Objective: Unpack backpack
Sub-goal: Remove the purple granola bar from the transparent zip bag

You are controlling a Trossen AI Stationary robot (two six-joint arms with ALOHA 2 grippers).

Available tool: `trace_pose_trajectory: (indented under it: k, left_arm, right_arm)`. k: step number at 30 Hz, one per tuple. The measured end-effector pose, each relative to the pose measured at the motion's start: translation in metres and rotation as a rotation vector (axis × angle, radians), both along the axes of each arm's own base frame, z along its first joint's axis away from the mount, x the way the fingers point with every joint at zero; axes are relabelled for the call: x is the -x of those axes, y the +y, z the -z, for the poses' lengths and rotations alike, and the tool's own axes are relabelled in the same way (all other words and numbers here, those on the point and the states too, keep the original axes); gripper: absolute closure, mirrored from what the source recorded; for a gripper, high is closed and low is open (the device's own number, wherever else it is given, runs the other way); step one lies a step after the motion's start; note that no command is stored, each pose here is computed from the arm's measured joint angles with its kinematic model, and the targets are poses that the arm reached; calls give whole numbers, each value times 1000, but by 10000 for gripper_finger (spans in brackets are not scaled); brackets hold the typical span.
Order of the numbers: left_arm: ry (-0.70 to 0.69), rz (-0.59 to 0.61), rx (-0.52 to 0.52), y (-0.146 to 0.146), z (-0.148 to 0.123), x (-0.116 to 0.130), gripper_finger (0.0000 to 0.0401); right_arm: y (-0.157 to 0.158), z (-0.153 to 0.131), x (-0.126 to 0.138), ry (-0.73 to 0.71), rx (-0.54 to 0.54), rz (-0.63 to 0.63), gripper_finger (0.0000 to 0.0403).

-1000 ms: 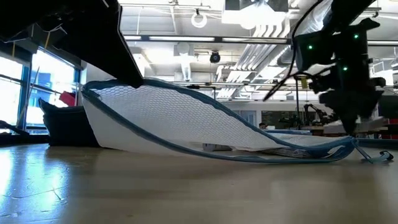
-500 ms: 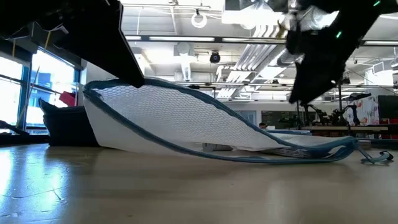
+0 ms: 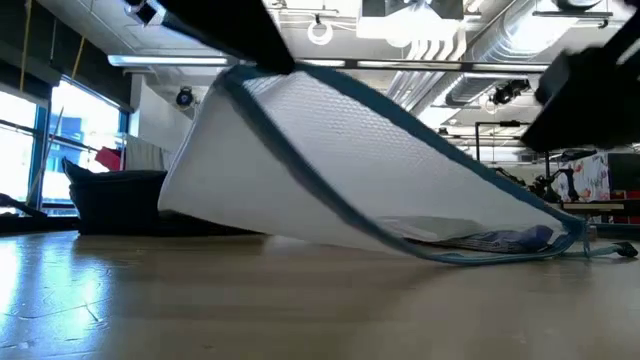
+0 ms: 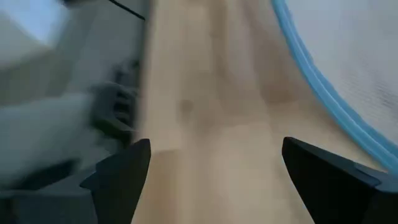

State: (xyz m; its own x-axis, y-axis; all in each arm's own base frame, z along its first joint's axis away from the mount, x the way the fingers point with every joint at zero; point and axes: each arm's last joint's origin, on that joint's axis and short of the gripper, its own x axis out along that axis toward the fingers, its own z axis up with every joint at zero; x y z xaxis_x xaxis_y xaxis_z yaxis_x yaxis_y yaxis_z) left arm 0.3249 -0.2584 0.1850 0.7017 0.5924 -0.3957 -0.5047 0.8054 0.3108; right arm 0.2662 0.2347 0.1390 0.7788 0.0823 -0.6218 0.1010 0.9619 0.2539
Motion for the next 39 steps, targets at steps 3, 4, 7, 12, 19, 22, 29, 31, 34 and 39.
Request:
trace_pose_trajectory:
  k: [3,4,7,12,19,22,29,31,34,39]
  left_arm:
    - [8,56,-21,-7,-2,-3,401]
    - [17,75,-20,-9,-3,-4,401]
    - [53,124,-36,-11,-3,-6,401]
    - [99,159,-43,-12,-3,-6,401]
    - [128,175,-67,-13,-2,-3,401]
    - [135,182,-72,-14,-1,-2,401]
    - [149,190,-67,-14,-1,-1,401]
    - [155,191,-65,-14,-1,-1,401]
    - [157,190,-65,-14,0,0,401]
    - [153,179,-56,-13,0,-1,401]
  right_arm:
    - [-6,9,-14,93,187,179,77]
    - [-10,9,-18,129,247,237,82]
    - [-30,6,-25,263,372,355,91]
    - [-64,7,-27,479,418,433,100]
    - [-92,8,-34,615,406,464,117]
    - [-99,11,-40,634,383,449,138]
    - [-112,17,-52,631,370,456,252]
    - [-112,17,-52,632,370,453,302]
    - [-110,17,-51,639,392,420,376]
    - [-92,11,-42,631,388,358,389]
